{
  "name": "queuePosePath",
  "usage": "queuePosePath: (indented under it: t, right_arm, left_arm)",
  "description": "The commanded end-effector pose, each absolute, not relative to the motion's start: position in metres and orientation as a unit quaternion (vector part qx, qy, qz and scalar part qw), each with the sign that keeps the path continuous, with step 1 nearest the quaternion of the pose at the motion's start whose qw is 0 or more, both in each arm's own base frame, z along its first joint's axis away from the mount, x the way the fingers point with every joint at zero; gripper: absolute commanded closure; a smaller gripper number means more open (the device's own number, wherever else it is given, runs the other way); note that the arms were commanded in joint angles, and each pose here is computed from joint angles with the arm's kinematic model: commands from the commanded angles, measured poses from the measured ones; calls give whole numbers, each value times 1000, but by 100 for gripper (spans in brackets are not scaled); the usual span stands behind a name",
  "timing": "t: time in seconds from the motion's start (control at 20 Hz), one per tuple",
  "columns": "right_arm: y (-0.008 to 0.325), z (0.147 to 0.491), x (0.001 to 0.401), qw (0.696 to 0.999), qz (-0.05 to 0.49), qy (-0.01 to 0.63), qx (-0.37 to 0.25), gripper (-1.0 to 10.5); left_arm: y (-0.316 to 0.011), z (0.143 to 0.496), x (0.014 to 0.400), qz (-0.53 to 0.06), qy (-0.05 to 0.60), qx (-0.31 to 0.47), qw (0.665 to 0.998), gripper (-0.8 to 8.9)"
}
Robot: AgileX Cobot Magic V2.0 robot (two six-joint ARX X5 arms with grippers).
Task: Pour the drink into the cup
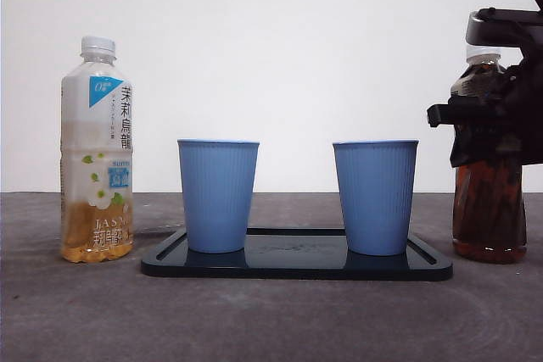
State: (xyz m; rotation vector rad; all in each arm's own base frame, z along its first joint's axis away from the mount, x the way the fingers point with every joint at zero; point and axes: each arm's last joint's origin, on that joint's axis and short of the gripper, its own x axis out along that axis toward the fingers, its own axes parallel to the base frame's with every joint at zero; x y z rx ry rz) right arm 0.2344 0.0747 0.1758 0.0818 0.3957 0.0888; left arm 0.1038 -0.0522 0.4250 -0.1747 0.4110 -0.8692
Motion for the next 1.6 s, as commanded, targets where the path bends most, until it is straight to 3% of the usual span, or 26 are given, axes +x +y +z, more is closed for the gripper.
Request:
queuePosePath:
  t: [0.05,0.6,0.9,1.3,1.6]
  right_arm:
    - [77,185,239,984,46,164,51,717]
    - [75,196,234,987,50,149,46,513]
    - [70,214,215,985,56,153,48,512]
    - [65,248,175,971,124,182,88,512]
    - [60,286,142,955,157,239,74,512]
  left_arm:
    - [-52,432,103,-424,178,-71,885,220]
    - [-52,432,102,-424,179,-70,885,220]
    - [-52,432,102,-424,179,-70,885,220]
    - [-52,432,102,-422,178,-67,886,220]
    - [-49,426,105,-361,184,-22,914,220]
